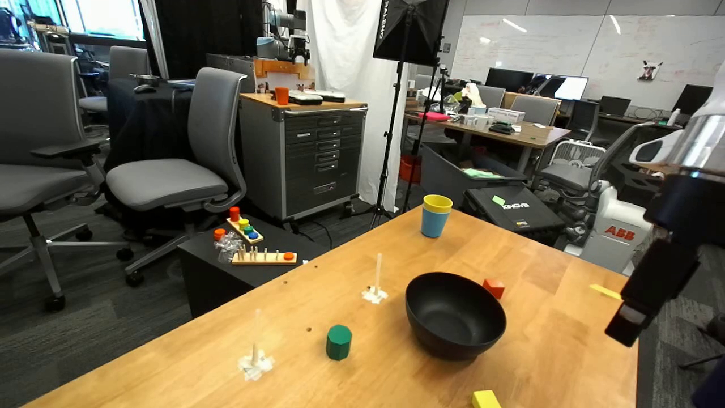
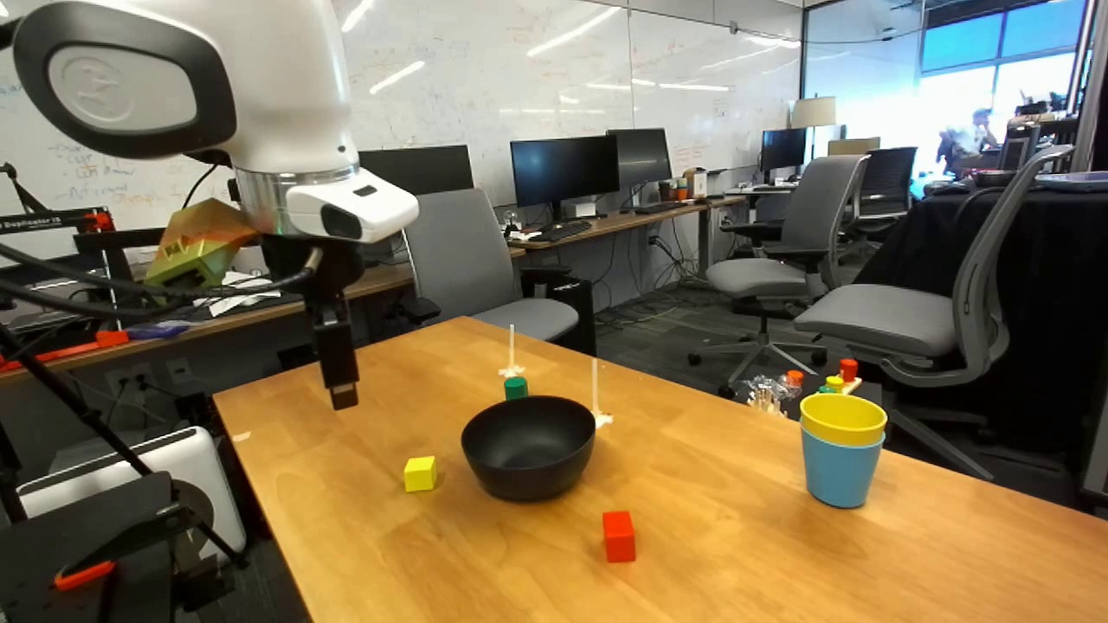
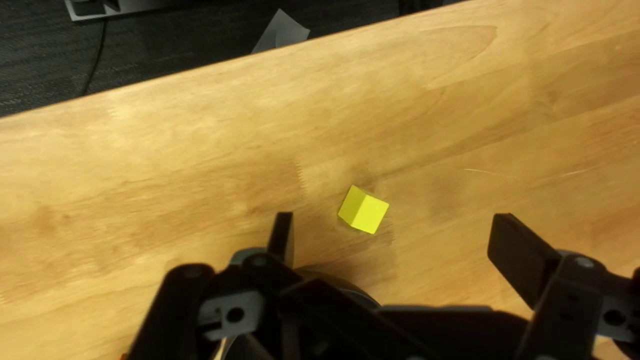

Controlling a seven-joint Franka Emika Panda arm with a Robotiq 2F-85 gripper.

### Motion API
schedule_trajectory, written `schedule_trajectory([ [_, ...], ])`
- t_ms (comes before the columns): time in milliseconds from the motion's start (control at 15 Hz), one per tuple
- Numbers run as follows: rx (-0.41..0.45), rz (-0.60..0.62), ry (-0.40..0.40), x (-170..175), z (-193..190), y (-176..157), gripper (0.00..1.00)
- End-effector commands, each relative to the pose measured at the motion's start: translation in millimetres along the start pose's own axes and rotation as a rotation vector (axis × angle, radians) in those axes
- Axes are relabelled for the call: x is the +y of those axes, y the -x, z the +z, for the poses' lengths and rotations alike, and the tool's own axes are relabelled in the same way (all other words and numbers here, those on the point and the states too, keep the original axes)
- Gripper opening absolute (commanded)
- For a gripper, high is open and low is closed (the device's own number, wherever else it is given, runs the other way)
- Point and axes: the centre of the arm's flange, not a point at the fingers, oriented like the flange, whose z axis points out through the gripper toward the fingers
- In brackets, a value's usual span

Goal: Put the blocks inside the black bowl

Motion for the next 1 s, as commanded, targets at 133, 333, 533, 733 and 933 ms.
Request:
schedule_trajectory([
  [133, 0.039, -0.036, -0.013, -29.1, 54.9, 23.7, 1.0],
  [333, 0.069, -0.039, 0.002, -34.5, 74.7, 21.9, 1.0],
  [533, 0.111, -0.037, 0.006, -33.8, 93.1, 19.4, 1.0],
  [733, 0.144, -0.022, 0.014, -31.6, 109.4, 20.2, 1.0],
  [933, 0.187, -0.003, 0.014, -30.7, 118.5, 18.7, 1.0],
])
